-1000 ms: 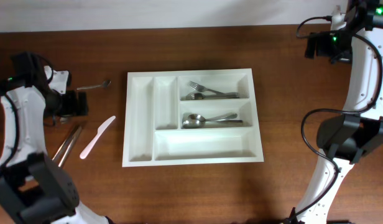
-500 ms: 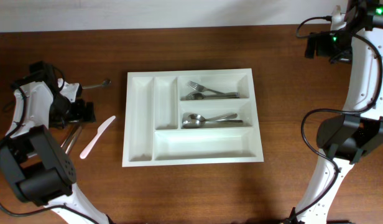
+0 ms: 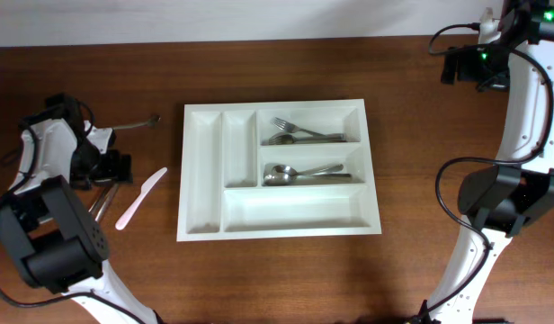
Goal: Pack container
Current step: 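Lower the left gripper and close it on the tongs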
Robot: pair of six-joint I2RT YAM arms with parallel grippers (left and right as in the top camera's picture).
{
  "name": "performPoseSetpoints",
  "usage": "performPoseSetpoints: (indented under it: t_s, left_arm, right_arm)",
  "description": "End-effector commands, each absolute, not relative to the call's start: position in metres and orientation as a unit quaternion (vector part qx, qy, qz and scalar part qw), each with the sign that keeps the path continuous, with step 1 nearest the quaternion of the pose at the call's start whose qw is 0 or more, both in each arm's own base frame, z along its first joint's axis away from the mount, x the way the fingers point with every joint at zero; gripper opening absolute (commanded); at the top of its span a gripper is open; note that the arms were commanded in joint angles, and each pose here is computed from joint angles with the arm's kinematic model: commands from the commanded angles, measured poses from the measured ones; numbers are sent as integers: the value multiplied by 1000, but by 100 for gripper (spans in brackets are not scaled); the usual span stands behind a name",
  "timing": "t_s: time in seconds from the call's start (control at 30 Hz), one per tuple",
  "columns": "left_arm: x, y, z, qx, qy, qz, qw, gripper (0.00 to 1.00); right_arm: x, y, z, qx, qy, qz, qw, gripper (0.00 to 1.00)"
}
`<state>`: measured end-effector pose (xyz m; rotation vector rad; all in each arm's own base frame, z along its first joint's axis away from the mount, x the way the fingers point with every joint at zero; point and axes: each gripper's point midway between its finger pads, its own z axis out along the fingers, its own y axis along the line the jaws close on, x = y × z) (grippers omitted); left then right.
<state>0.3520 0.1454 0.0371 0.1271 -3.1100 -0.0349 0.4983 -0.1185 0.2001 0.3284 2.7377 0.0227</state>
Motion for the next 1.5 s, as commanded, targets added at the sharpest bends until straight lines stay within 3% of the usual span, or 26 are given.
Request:
performPoseSetpoints:
  t_s: [0.0, 0.27, 0.93, 1.07, 1.47]
  left_arm:
    - [344, 164, 36, 59, -998, -18, 20, 93]
    - [329, 184, 31, 95, -995, 1, 19, 92]
    - [333, 168, 29, 29, -998, 64, -4, 89]
    - [330, 166, 21, 29, -997, 65, -2, 80]
    - [327, 164, -3, 42, -997, 59, -12, 80]
  right_arm:
    - [498, -118, 213, 122, 971, 10, 206, 99]
    - [498, -118, 213, 122, 971, 10, 206, 99]
    - [498, -118, 213, 122, 971, 10, 206, 99]
    - [498, -118, 213, 122, 971, 10, 206, 99]
    - [498, -118, 213, 122, 971, 10, 206, 99]
